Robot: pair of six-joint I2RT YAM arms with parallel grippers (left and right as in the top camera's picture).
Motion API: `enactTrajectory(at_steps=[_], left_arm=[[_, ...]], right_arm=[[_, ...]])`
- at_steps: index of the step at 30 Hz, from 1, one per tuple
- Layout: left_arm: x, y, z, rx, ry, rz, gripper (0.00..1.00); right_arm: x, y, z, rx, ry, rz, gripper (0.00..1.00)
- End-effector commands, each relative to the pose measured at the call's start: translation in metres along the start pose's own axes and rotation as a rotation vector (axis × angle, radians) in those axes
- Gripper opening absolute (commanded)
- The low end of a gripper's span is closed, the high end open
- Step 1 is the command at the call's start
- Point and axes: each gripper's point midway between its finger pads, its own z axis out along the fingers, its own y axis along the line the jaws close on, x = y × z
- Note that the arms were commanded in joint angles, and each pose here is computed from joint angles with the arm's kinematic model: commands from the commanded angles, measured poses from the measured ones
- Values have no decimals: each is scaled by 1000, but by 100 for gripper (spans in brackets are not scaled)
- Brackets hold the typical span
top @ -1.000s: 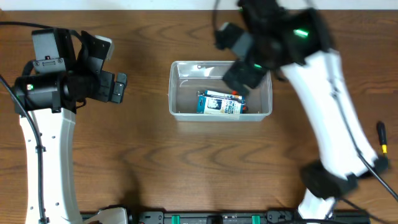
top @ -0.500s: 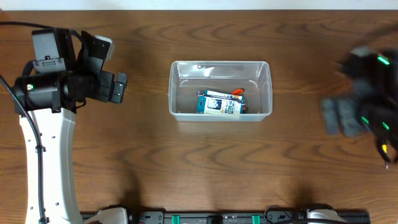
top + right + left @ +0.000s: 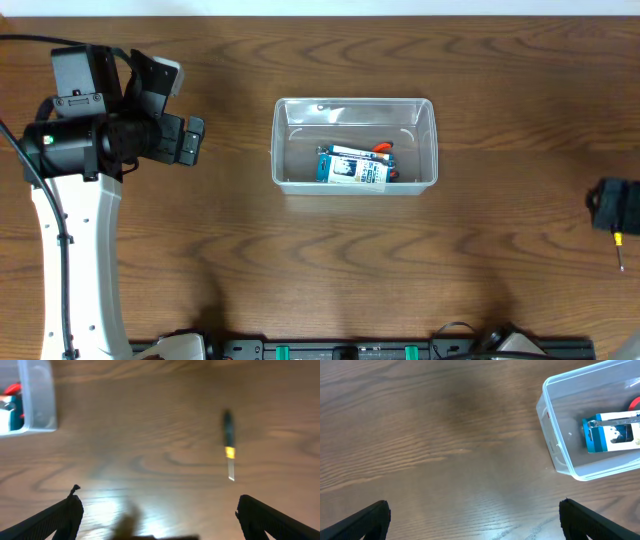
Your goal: Pack container
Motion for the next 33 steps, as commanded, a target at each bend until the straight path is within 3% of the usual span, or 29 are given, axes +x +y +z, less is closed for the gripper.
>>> enactTrajectory(at_steps=[1,7,17,23,33], left_arm=[[0,1,1,6,-2,-7,98],[0,1,1,6,-2,-7,98],[0,1,1,6,-2,-7,98],[0,1,1,6,-2,-7,98],[0,1,1,6,-2,-7,98]], right_arm=[[-5,-9,29,-96,33,-47,99],[5,-53,75,-8,207,23,99],[0,-99,107,132,256,-14,99],[5,-105,122,113,303,-102,99],[41,-124,154,125,520,-105,99]])
